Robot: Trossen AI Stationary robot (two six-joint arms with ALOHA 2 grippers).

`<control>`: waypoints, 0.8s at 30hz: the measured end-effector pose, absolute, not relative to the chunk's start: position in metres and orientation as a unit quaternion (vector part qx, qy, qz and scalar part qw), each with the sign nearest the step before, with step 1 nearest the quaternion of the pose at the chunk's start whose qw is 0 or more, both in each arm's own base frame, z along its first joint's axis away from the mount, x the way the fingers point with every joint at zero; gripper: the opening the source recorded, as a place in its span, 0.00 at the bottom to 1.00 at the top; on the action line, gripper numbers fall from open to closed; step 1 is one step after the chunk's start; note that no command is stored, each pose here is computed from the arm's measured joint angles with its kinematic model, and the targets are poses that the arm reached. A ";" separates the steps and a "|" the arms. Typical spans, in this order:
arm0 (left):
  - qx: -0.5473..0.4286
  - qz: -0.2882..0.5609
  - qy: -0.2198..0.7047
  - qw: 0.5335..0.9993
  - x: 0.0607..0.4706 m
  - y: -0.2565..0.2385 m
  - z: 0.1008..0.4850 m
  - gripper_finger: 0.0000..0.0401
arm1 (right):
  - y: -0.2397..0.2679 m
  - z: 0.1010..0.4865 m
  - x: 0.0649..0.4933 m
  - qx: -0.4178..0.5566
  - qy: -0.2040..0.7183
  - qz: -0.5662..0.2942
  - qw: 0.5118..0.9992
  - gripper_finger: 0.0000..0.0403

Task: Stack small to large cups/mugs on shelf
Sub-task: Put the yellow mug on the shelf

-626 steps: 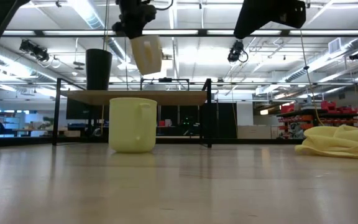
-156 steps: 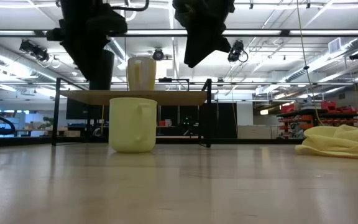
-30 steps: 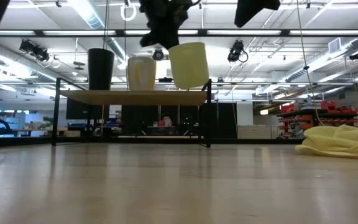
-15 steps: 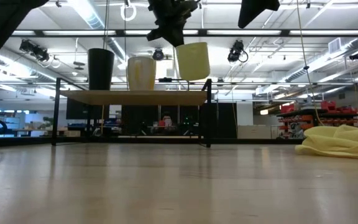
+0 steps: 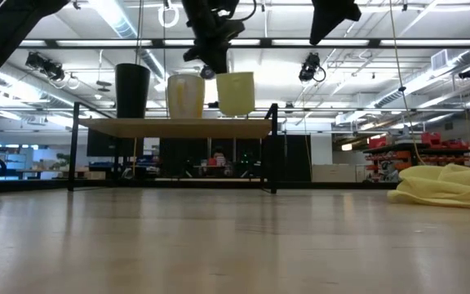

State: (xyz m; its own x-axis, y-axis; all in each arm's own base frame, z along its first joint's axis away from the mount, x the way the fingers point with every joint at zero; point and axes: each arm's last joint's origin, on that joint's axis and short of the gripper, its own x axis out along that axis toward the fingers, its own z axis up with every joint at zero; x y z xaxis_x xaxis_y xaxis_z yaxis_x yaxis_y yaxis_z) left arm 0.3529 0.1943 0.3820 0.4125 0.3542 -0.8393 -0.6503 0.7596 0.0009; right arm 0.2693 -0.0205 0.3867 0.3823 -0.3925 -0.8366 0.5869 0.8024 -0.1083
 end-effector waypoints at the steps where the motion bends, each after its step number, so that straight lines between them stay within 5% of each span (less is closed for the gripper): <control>1: -0.162 0.304 0.449 0.824 0.352 0.196 0.382 0.02 | -0.022 0.387 0.270 0.105 0.467 -0.295 0.827 0.04; 24: -0.156 0.279 0.473 0.821 0.357 0.215 0.363 0.04 | -0.048 0.389 0.272 0.117 0.457 -0.289 0.833 0.03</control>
